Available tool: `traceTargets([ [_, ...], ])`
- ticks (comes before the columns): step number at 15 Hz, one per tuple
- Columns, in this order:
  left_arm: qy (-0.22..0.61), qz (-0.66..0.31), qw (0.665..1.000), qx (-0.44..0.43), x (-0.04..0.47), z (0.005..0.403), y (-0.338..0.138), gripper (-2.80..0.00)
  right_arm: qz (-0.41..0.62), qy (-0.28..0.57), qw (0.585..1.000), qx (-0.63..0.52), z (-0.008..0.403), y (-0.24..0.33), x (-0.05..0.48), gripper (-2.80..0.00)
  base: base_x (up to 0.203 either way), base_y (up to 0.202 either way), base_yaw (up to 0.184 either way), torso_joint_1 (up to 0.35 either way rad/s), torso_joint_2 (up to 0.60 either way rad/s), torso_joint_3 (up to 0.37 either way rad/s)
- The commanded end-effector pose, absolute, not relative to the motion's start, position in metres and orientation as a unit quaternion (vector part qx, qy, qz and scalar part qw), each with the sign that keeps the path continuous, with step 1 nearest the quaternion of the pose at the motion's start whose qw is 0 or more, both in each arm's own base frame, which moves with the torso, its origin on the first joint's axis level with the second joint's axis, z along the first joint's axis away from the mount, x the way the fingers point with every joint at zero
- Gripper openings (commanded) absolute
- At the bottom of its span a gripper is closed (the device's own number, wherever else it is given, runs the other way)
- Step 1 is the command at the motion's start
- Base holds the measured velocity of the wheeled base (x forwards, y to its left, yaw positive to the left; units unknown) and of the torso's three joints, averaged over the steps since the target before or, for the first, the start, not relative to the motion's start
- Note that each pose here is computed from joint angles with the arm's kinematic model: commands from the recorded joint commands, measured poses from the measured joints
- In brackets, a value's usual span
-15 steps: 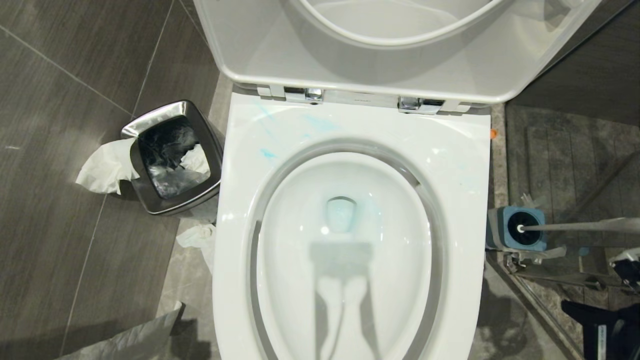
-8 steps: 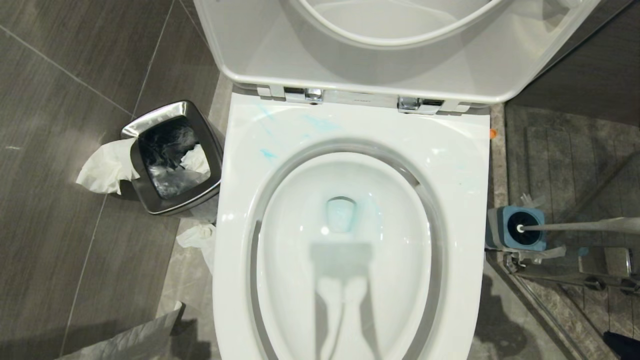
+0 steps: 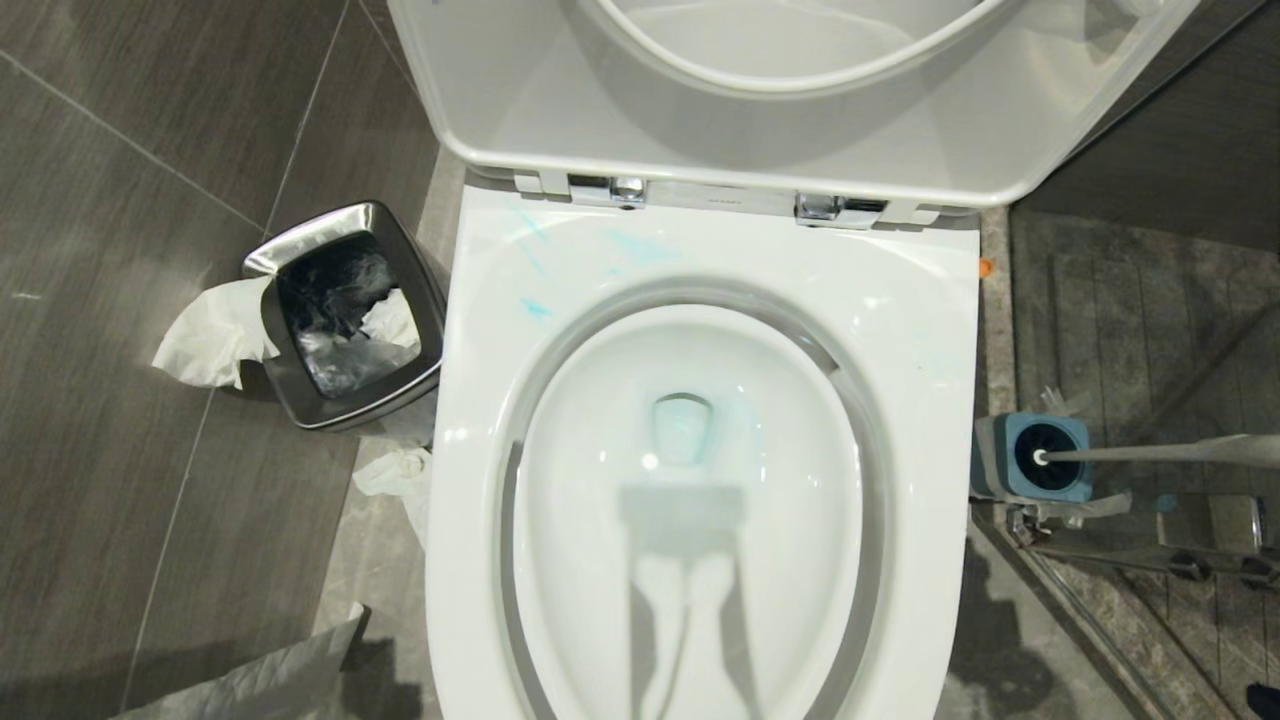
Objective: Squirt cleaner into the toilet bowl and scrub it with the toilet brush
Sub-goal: Scrub the toilet bowl
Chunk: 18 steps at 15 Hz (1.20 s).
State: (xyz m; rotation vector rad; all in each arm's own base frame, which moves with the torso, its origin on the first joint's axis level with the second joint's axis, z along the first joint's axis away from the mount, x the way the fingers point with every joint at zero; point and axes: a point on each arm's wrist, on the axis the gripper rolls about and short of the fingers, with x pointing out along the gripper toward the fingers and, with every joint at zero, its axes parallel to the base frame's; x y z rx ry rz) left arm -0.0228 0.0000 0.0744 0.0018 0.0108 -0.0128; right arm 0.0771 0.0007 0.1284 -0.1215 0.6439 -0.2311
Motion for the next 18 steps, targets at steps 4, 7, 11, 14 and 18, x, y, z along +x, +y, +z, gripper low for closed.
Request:
traceTargets([
  [4, 0.005, -0.006, 1.000, 0.001, -0.023, 0.074, 0.000, -2.80, -0.124, 0.340, 0.931, -0.052, 0.127, 0.002, 0.095, 0.00, 0.000, 0.000, 0.000, 0.000, 0.00, 0.000],
  [7, 0.006, -0.006, 1.000, 0.001, -0.023, 0.074, 0.000, -2.80, -0.130, 0.333, 0.933, -0.038, 0.129, 0.004, 0.118, 0.00, 0.000, 0.000, 0.000, 0.000, 0.00, 0.000],
  [11, 0.005, -0.006, 1.000, 0.001, -0.023, 0.074, 0.000, -2.80, -0.122, 0.335, 0.932, -0.058, 0.132, 0.005, 0.126, 0.00, 0.000, 0.000, 0.000, 0.000, 0.00, 0.000],
  [14, 0.006, -0.006, 1.000, 0.001, -0.023, 0.074, 0.000, -2.80, -0.112, 0.337, 0.931, -0.083, 0.135, 0.006, 0.132, 0.00, 0.000, 0.000, 0.000, 0.000, 0.00, 0.000],
  [18, 0.006, -0.006, 1.000, 0.001, -0.023, 0.074, 0.000, -2.80, -0.119, 0.315, 0.939, -0.074, 0.134, 0.008, 0.162, 0.00, 0.000, 0.000, 0.000, 0.000, 0.00, 0.000],
])
